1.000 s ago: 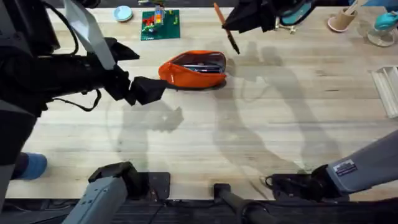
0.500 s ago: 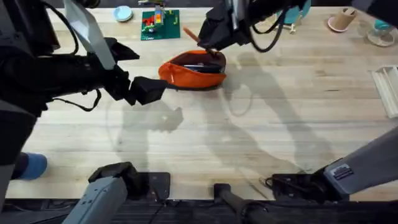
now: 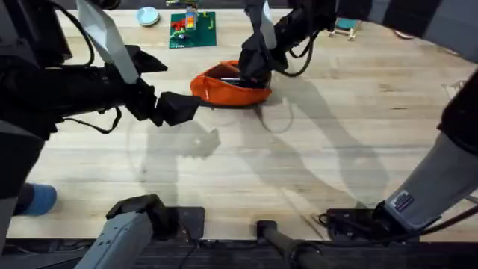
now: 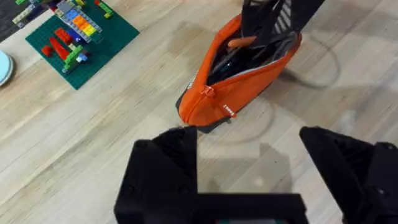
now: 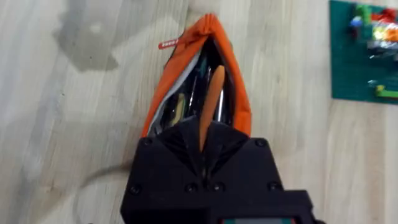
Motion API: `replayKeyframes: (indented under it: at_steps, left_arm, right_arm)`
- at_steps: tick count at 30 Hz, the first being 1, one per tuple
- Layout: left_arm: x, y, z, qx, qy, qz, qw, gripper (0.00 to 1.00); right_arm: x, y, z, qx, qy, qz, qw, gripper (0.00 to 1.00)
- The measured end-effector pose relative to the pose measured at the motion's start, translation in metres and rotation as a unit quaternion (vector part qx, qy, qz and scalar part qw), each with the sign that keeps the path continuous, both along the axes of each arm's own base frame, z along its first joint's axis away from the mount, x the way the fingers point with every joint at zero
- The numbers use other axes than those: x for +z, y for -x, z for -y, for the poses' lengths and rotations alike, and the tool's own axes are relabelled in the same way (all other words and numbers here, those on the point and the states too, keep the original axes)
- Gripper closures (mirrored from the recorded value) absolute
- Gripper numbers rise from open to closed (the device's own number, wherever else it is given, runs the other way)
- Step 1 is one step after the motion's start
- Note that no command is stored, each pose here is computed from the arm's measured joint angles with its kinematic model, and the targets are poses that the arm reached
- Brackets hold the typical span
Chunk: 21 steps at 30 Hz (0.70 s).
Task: Unzip the bag, pick up the pens from the table one at a time and place them inside, then zip the bag closed.
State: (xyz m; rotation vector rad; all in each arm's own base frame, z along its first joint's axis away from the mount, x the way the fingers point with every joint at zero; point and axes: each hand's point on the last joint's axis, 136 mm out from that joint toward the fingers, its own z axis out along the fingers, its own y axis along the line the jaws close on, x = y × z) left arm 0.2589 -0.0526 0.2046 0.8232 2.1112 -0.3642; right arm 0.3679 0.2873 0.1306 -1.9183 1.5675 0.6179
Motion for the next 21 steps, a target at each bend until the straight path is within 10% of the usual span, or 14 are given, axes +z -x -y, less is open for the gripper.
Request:
replayKeyframes:
  at_steps: [12,19,21]
  left_arm:
    - [0.0,0.0,0.0,0.0,0.0,0.0,1.0,0.007]
    - [0.0,0.0,0.0,0.0,0.0,0.0,1.0,0.008]
    - [0.0,0.0,0.0,0.0,0.0,0.0,1.0,0.008]
  right_arm:
    - [-0.025,-0.004,-0.001,-0.001,0.017,-0.013,1.0,0.964]
    - [-0.025,-0.004,0.0,0.0,0.018,-0.01,1.0,0.084]
    - [-0.025,-0.004,0.0,0.001,0.018,-0.009,1.0,0.012]
